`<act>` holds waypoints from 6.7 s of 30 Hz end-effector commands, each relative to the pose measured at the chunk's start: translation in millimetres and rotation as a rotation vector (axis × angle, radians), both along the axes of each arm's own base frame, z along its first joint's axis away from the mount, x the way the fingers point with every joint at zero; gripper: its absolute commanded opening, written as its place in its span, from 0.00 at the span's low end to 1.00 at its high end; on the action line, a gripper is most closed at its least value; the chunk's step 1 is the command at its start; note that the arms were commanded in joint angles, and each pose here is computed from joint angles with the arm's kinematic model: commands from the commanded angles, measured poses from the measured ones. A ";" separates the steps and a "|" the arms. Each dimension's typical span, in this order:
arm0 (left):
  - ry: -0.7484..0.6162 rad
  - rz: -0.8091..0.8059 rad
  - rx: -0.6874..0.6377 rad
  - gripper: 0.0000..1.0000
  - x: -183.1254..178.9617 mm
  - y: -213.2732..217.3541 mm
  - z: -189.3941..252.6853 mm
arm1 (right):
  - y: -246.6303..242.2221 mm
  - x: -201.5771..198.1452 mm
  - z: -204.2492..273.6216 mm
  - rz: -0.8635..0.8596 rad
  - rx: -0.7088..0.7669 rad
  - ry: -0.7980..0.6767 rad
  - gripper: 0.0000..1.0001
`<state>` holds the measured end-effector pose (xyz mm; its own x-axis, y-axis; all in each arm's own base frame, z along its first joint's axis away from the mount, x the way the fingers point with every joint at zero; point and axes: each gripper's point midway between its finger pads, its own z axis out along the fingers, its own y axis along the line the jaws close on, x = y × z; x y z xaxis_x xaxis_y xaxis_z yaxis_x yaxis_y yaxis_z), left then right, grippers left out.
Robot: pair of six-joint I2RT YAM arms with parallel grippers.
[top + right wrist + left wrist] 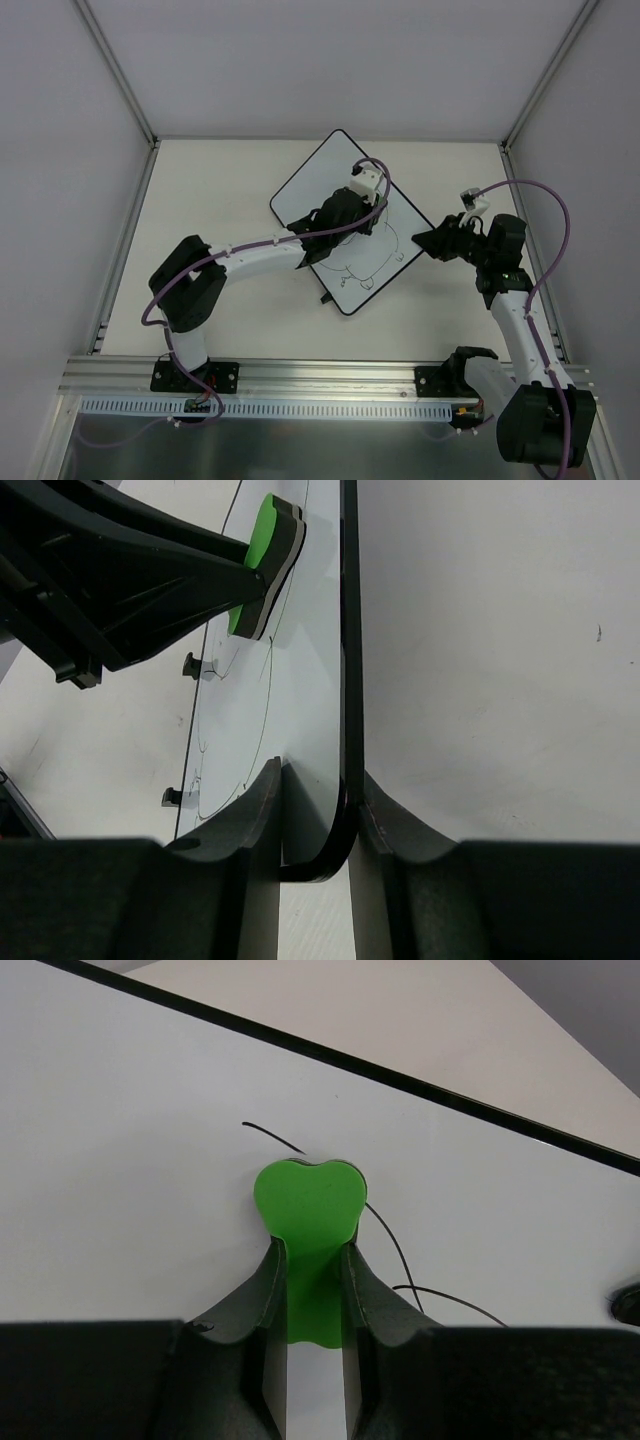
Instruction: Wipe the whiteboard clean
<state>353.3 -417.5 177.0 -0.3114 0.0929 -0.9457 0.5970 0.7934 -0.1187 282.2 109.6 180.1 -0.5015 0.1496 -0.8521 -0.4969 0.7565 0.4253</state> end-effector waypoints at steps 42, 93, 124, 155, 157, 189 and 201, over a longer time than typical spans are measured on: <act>0.437 0.086 0.060 0.00 -119.8 16.5 -141.6 | 16.3 -10.1 -11.6 0.140 -0.180 -0.145 0.00; 0.615 0.588 -0.058 0.00 -110.5 139.6 -189.6 | 24.0 -17.7 -16.9 0.164 -0.212 -0.135 0.00; 0.727 0.379 -0.153 0.00 -148.9 71.2 -180.0 | 25.1 -18.8 -14.4 0.169 -0.212 -0.144 0.00; 0.601 0.416 -0.166 0.00 -150.4 78.2 -172.1 | 26.8 -21.1 -15.1 0.170 -0.223 -0.142 0.00; 0.608 0.452 -0.158 0.00 -150.1 89.5 -181.1 | 28.2 -21.8 -15.4 0.176 -0.222 -0.141 0.00; 0.583 0.706 -0.008 0.00 -145.7 169.1 -192.9 | 26.8 -22.0 -17.0 0.171 -0.238 -0.139 0.00; 0.483 0.488 0.014 0.00 -129.9 104.5 -154.3 | 28.5 -22.4 -17.7 0.181 -0.234 -0.136 0.00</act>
<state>244.9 -288.7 45.0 -0.6063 -0.3244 -0.7260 -0.0948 0.9360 -0.3391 278.5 130.5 194.9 -0.3753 0.0384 -0.9261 -0.5752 0.7739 0.2651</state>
